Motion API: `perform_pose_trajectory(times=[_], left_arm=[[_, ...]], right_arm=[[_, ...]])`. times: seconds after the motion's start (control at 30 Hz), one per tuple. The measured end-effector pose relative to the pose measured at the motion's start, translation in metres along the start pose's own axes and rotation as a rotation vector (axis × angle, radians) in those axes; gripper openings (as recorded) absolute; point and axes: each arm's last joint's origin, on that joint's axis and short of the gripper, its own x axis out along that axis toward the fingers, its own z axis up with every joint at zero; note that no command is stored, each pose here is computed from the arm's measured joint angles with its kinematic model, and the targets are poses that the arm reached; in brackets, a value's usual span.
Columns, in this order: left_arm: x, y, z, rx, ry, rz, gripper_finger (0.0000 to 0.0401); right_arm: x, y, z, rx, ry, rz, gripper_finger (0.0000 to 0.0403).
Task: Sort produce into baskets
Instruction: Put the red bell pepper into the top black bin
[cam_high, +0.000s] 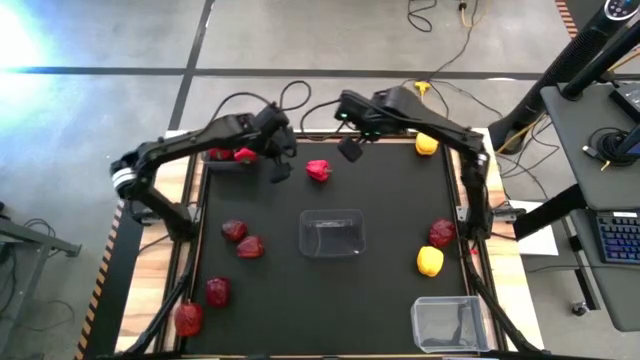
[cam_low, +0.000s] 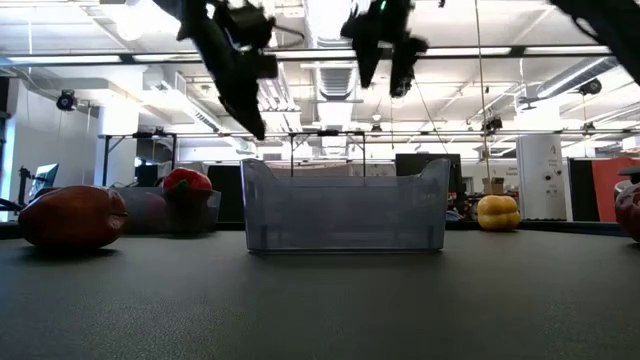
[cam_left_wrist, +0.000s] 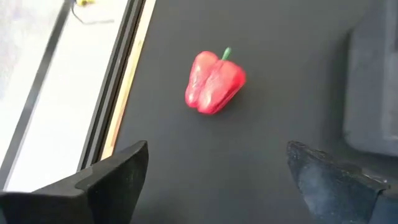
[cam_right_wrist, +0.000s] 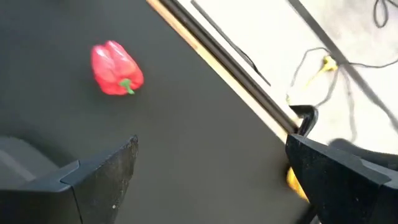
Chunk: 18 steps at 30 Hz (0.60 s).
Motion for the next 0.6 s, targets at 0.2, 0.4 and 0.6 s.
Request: perform_pose_trajectory(times=[0.2, 0.4, 0.6], left_arm=[[0.037, 0.015, 0.001, 0.049, 0.094, -0.011, 0.0345], [0.066, 0.016, 0.001, 0.200, 0.089, -0.067, 0.0332], [0.090, 0.020, 0.003, 0.264, 0.061, -0.066, 0.0330]], right_arm=[[-0.039, -0.002, -0.029, 0.176, -0.045, 0.042, 0.0400], [-0.054, 0.000, -0.066, 0.271, -0.072, -0.025, 0.0400], [-0.042, 0.002, -0.097, 0.356, -0.040, -0.103, 0.0400]])
